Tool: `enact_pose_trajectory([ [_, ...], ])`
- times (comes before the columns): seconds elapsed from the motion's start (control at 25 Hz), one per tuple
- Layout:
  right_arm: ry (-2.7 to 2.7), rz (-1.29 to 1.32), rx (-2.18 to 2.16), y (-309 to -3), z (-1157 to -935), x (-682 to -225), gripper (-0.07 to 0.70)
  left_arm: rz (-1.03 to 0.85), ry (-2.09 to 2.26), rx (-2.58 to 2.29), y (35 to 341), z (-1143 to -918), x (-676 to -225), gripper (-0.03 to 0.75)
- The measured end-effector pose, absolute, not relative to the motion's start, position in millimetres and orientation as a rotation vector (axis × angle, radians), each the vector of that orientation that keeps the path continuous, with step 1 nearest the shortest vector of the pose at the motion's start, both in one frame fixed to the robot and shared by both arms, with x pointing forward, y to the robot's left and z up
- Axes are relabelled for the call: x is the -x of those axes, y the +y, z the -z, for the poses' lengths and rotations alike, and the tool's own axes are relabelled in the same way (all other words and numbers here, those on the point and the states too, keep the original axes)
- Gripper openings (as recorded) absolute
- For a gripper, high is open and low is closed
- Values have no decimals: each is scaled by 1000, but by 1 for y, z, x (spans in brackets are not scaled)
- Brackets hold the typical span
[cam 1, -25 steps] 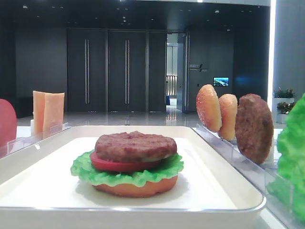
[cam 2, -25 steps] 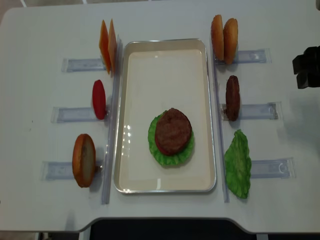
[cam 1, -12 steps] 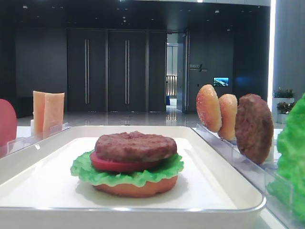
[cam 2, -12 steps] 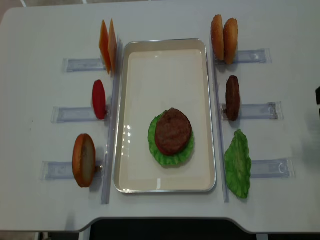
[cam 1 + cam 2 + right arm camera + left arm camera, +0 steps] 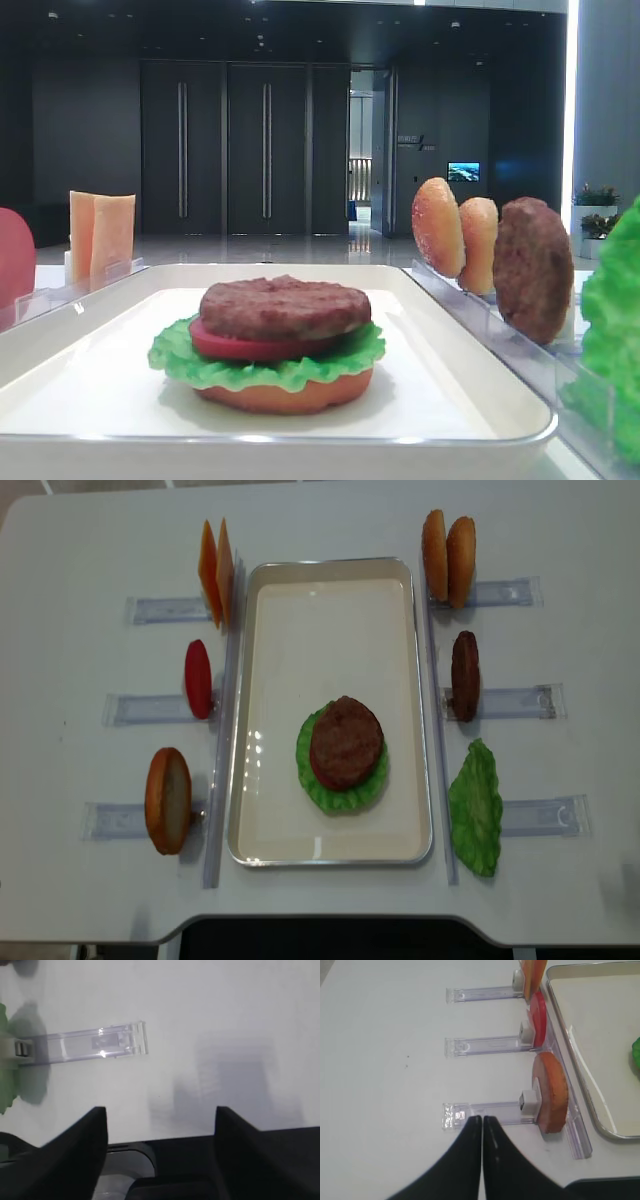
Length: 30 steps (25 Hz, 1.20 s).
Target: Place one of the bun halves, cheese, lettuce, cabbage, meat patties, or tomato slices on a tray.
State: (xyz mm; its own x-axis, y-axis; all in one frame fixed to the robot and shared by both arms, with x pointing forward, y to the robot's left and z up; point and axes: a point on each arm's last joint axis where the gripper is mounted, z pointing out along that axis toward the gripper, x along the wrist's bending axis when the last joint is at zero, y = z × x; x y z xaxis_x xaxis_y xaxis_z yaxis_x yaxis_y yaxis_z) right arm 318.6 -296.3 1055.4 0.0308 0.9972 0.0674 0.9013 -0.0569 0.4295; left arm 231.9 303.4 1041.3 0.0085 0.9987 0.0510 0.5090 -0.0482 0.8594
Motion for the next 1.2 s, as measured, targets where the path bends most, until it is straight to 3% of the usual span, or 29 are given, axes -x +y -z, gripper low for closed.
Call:
enact_pose_trajectory([
  [0.6,1646,-896,-1613,-292,-1053,-223,437,-950,1571,-1631,303,-1041,-232,-7],
  [1.2,1654,-958,-1551,-288,-1048,-228,435,-950,1571,-1631,303,-1041,-232,-7],
])
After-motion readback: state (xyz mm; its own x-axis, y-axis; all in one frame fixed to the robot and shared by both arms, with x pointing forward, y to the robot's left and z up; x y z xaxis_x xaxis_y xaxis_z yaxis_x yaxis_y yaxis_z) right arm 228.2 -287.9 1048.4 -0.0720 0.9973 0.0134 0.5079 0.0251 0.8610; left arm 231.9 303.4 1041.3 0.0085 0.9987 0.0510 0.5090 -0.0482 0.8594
